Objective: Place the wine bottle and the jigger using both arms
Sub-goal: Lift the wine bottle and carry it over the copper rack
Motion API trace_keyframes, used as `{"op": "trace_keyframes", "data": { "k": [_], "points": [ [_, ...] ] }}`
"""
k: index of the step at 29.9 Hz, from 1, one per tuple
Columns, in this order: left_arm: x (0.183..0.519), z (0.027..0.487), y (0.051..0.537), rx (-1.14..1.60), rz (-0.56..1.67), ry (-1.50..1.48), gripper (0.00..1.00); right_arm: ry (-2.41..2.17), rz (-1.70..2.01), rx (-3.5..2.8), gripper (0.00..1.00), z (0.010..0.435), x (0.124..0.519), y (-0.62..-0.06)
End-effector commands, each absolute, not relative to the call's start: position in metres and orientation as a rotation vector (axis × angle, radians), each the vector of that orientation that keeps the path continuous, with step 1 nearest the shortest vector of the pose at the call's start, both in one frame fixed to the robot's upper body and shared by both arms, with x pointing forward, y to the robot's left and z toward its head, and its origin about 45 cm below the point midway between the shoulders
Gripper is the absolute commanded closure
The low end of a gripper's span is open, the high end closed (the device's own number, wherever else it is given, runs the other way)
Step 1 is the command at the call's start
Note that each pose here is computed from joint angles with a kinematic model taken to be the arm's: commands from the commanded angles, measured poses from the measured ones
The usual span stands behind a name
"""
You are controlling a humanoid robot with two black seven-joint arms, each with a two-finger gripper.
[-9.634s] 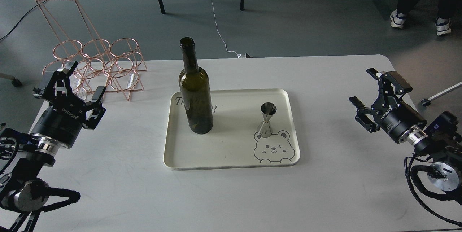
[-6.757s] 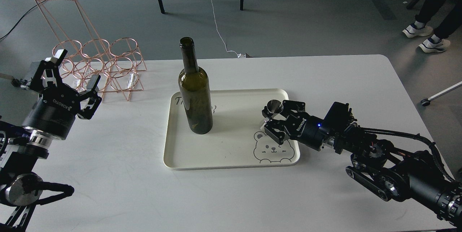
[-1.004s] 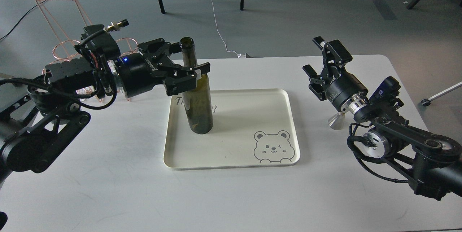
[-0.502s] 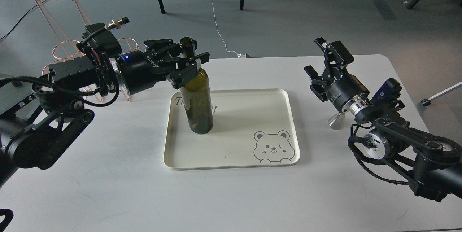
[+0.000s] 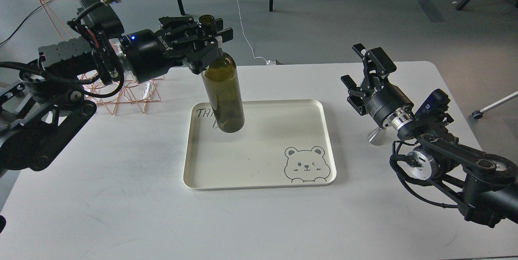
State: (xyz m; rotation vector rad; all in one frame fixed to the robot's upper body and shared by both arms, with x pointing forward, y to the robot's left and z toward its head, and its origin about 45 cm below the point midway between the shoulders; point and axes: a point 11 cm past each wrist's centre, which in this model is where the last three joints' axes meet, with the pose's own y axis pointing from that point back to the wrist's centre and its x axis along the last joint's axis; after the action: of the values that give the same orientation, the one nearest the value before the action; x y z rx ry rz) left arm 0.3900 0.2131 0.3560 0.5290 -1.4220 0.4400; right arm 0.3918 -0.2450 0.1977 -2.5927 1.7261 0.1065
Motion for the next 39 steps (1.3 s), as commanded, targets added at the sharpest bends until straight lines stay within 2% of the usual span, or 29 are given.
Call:
{"op": "trace_keyframes", "data": {
  "k": [1,7,11,16,22,39],
  "points": [
    [0.394,0.388,0.222,0.514,0.455,-1.428,0.9,1.731,0.104,-2.592,0.01,0.198,0.392,-0.246],
    [0.394,0.469,0.258,0.474,0.512,-1.366,0.9,1.729,0.106,-2.593,0.01,0.197,0.392,-0.245],
    [0.404,0.489,0.305,0.59,0.61,-1.367,0.9,1.726,0.106,-2.598,0.01,0.196,0.391,-0.244],
    [0.416,0.488,0.357,0.703,0.726,-1.312,0.9,1.721,0.111,-2.6,0.01,0.195,0.391,-0.242],
    [0.428,0.457,0.379,0.8,0.75,-1.272,0.9,1.721,0.112,-2.602,0.01,0.195,0.39,-0.242],
    [0.458,0.425,0.392,0.879,0.804,-1.245,0.9,1.73,0.121,-2.598,0.01,0.192,0.388,-0.245]
  ]
}}
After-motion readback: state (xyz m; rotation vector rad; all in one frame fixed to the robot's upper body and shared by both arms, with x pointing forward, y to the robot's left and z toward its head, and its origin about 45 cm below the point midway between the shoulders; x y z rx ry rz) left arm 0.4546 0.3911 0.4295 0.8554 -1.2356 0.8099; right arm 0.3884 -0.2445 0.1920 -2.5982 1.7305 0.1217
